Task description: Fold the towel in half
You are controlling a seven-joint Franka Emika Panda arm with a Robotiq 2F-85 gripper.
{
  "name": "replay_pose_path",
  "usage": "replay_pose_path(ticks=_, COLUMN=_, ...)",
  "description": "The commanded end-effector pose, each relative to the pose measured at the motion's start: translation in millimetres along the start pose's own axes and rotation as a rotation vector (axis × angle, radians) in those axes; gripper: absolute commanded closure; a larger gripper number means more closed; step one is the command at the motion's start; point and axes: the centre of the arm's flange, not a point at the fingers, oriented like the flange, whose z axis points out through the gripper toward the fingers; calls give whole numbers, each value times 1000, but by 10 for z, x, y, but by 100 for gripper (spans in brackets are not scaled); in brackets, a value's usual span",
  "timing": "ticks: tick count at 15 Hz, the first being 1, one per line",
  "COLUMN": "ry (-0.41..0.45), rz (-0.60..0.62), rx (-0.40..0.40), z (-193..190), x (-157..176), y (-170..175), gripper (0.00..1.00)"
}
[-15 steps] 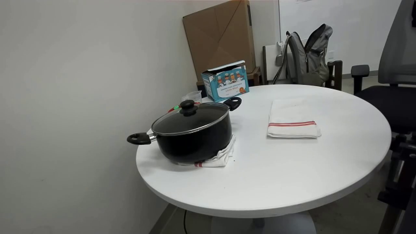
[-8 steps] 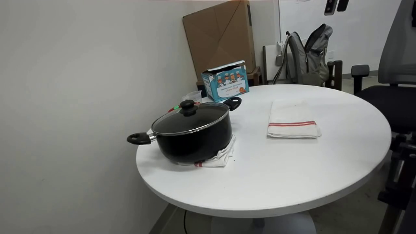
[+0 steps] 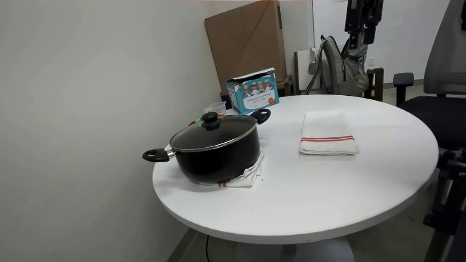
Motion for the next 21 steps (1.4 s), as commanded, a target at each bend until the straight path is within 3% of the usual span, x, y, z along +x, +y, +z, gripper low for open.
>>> replay_pose_path(ticks=1, ry=23, rz=-69, rx=-60, z=108, x=61, y=-437, gripper=0)
replay_pose_path(ticks=6, ry=30, rz=-145, rx=-146, z=398, x=37, y=-824, gripper=0)
replay_pose_path(ticks=12, ry=27, rz=-162, rx=-224, z=641, x=-21, y=-899, gripper=0)
replay_pose_path(ticks=17, ry=9, rz=-158, rx=-260, z=821, x=-59, y=-949, gripper=0)
replay_pose_path(ticks=21, ry=-39, rz=-172, rx=-211, z=958, x=-114, y=-987, gripper=0)
